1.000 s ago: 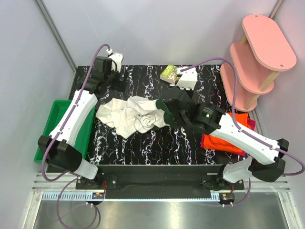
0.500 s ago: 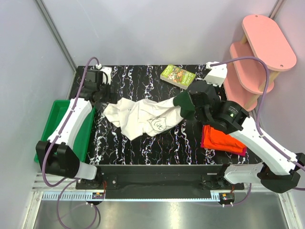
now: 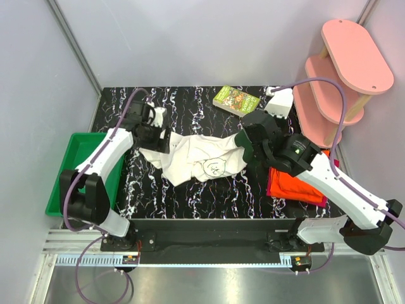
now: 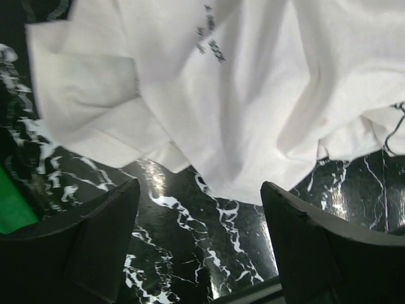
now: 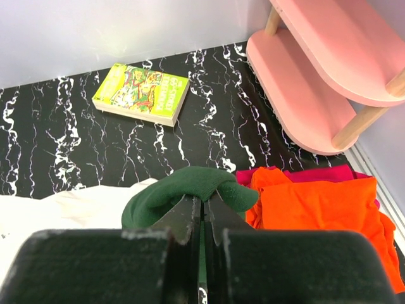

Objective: Fold and stack the t-shirts
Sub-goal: Move the tshirt to the center of the board, then flatten the tshirt out

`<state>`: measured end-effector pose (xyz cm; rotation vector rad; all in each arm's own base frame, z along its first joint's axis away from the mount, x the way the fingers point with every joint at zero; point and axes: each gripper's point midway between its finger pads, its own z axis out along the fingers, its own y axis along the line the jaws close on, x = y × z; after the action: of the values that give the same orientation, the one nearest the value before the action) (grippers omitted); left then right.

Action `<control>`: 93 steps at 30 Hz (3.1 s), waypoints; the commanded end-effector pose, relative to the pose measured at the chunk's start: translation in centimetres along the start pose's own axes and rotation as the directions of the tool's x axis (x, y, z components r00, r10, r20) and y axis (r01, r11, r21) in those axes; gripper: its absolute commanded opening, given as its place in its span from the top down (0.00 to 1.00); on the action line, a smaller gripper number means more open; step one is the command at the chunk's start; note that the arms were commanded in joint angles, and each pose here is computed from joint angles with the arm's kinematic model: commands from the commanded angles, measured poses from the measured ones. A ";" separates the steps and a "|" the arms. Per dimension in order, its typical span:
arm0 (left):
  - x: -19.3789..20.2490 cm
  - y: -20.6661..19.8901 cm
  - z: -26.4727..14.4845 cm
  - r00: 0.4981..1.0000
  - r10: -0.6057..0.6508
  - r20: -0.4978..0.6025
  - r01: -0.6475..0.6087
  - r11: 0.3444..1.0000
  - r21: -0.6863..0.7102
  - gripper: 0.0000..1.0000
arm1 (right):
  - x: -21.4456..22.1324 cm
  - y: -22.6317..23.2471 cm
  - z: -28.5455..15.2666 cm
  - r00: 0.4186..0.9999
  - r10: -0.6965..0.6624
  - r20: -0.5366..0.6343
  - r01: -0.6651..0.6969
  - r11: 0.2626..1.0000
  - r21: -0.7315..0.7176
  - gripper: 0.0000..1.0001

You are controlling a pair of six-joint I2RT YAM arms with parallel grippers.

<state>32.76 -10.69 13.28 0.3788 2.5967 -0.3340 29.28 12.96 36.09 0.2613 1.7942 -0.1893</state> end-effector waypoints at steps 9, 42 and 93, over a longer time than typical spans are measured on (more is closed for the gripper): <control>1.8 0.2 4.0 0.991 -0.061 -0.119 0.061 0.998 -0.007 0.26 | 1.5 0.7 0.7 1.000 0.023 -0.021 -0.023 1.000 0.008 1.00; -1.1 3.2 9.4 0.990 -0.104 -0.097 0.107 0.994 0.031 0.45 | 3.5 1.4 1.4 0.998 -0.045 -0.053 0.045 0.999 0.011 1.00; -13.7 14.2 -30.4 0.753 -0.008 0.658 0.292 0.900 -0.324 1.00 | -11.0 -7.5 -0.3 0.976 0.049 0.211 -0.068 0.994 0.087 1.00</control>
<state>36.51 8.77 39.49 -0.1079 2.0473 0.0321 30.22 6.35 43.44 0.2851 1.6504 -0.2878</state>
